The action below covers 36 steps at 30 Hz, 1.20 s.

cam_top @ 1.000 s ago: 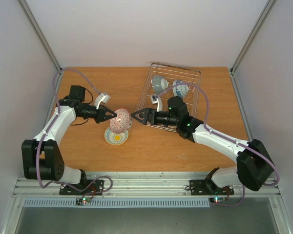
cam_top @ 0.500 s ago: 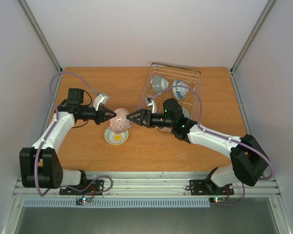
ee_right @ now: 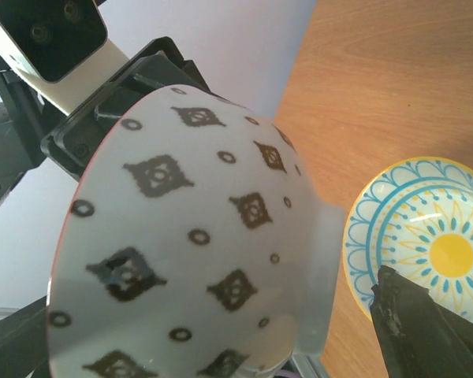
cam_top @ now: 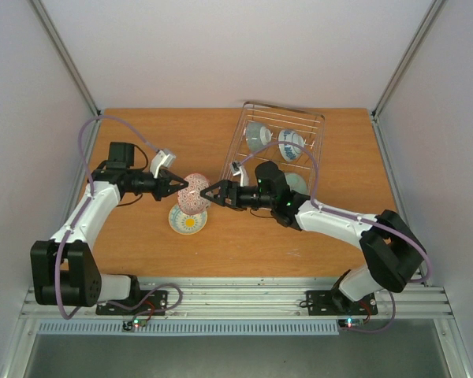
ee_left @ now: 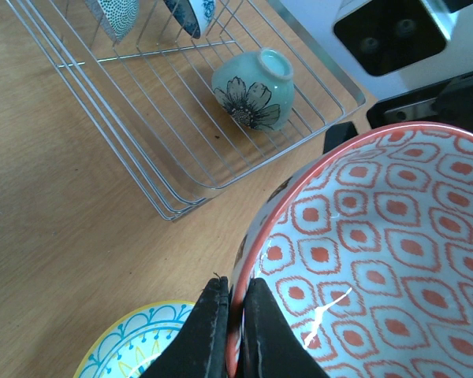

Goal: Load the bowls into the dish rack

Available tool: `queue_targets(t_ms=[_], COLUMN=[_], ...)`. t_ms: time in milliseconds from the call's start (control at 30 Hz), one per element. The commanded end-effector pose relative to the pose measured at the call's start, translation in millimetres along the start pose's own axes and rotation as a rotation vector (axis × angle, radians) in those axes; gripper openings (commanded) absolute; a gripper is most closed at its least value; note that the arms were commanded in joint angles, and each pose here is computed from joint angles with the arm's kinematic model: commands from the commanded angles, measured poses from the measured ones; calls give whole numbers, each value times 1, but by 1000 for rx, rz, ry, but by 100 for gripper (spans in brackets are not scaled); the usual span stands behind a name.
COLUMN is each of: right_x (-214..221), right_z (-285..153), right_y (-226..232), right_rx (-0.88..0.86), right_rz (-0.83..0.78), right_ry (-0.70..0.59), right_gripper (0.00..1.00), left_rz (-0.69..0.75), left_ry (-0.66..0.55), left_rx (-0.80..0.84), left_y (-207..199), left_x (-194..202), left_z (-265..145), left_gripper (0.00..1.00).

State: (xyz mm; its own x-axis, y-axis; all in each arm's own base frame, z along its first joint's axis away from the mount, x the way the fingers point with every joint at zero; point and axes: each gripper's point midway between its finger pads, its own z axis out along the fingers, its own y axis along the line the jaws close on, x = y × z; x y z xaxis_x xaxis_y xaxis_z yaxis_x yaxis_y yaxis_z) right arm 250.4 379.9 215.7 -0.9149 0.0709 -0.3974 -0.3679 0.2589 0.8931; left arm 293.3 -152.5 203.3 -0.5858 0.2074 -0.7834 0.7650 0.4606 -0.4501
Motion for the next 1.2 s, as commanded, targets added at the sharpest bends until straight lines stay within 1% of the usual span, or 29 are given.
queue_targets(t_ms=[0, 67, 133, 233, 333, 433, 600, 667, 700, 733, 767, 833, 900, 1000, 1067, 1167], right_x=[-2, -2, -2, -3, -3, -3, -4, -5, -5, -5, -6, -8, -12, -24, -34, -48], right_z=[4, 4, 3, 2, 1, 2, 2, 2, 1, 1, 1, -1, -6, -21, -37, -56], right_y=[16, 19, 21, 24, 26, 26, 26, 26, 25, 25, 24, 22, 15, 9, 5, 9], right_rx=[-94, -109, -113, -119, -123, -124, -124, -119, -113, -105, -94, -52, 35, 190, 316, 431], right_rz=[-4, -8, -11, -16, -20, -23, -30, -34, -34, -38, -44, -62, -101, -177, -225, -310], right_ry=[-10, -8, -7, -11, -11, -11, -12, -15, -15, -16, -18, -26, -37, -75, -107, -146], right_gripper=[93, 89, 82, 68, 51, 35, 13, 6, 3, 2, 1, 1, 1, 1, 1, 1], left_rz=[54, 51, 50, 49, 49, 44, 37, 32, 27, 26, 24, 22, 27, 33, 32, 20], left_ry=[-57, -56, -57, -55, -55, -53, -48, -46, -45, -43, -42, -40, -39, -36, -35, -33], left_rx=[64, 68, 73, 75, 74, 74, 58, 52, 50, 47, 43, 37, 17, -22, -54, -95], left_y=[-17, -17, -18, -18, -17, -17, -14, -13, -12, -12, -11, -10, -8, -4, 2, 12], left_x=[-13, -13, -13, -12, -12, -12, -12, -12, -11, -11, -11, -10, -10, -10, -10, -8], left_z=[-6, -6, -6, -5, -5, -5, -5, -5, -4, -4, -4, -4, -5, -6, -6, -5], left_gripper=[0, 0, 1, 0, 1, 0, 1, 4, 8, 15, 25, 40, 47, 53, 55, 57])
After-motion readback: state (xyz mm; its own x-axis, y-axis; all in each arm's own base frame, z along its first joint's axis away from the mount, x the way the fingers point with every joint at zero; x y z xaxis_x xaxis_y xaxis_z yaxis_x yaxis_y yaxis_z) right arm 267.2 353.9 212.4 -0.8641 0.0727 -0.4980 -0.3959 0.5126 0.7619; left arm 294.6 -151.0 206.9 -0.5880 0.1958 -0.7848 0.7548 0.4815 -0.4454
